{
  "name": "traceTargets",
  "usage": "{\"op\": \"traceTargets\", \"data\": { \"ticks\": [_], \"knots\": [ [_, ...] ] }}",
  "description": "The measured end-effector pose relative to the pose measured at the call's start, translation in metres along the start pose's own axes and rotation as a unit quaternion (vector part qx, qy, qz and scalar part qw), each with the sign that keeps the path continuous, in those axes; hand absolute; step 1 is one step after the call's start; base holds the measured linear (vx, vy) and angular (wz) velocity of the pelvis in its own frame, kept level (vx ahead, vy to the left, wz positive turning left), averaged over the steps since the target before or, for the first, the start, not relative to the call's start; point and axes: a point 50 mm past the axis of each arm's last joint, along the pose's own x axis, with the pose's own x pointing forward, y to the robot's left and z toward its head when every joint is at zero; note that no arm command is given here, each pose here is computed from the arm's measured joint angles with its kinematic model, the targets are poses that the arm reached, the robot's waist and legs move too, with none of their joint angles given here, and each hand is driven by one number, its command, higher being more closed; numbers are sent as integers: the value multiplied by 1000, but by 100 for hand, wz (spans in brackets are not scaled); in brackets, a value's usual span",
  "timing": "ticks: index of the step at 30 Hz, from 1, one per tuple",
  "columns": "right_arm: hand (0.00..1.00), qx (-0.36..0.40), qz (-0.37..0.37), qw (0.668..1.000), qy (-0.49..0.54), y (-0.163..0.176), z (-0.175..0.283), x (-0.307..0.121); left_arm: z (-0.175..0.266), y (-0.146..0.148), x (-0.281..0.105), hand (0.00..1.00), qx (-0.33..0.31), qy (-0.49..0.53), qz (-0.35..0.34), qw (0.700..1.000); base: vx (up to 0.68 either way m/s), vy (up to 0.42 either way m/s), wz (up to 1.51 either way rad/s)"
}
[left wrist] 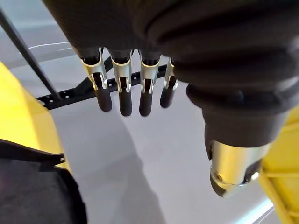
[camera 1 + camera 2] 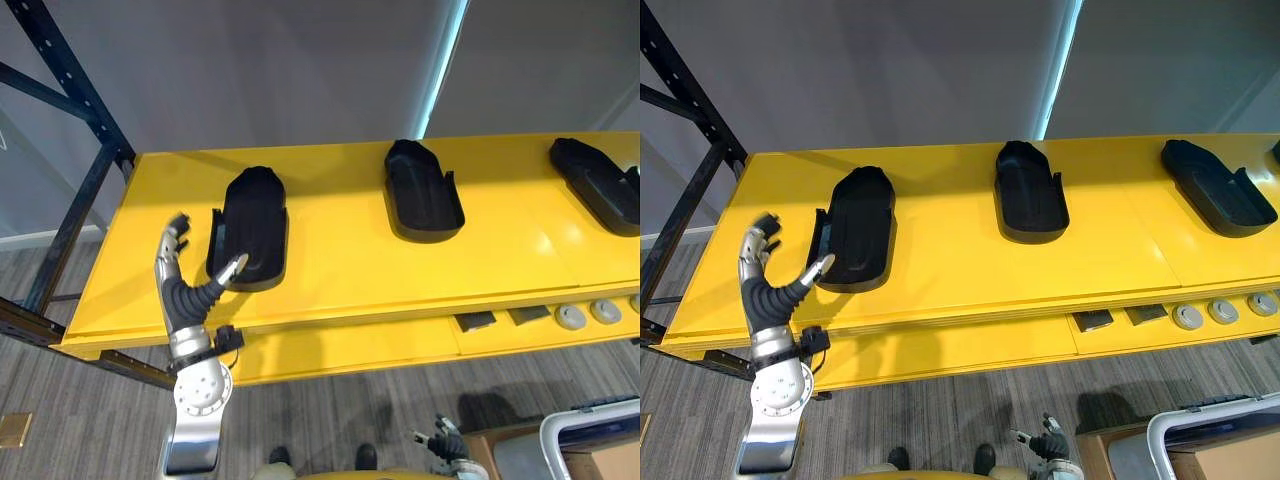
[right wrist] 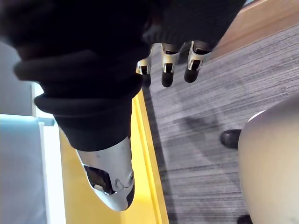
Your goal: Walk over and take plastic housings, then place them on the shelf
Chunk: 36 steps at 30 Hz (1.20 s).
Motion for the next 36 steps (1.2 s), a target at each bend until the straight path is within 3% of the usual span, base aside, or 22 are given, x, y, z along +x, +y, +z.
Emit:
{"op": "traceTargets", "data": {
  "ticks": [7, 23, 36],
  "knots": [
    [0, -10, 7, 1000, -4, 2, 0, -2, -25, -19, -16, 100, 42, 48, -80, 995, 1, 2, 1],
    [0, -7, 14, 1000, -11, 8, 5, 0, -62, -49, -21, 100, 118, 104, -163, 974, 9, 2, -3],
    [0, -8, 20, 1000, -14, 11, 11, 3, -65, -65, -1, 100, 127, 100, -172, 972, -4, 8, -7]
  ]
}}
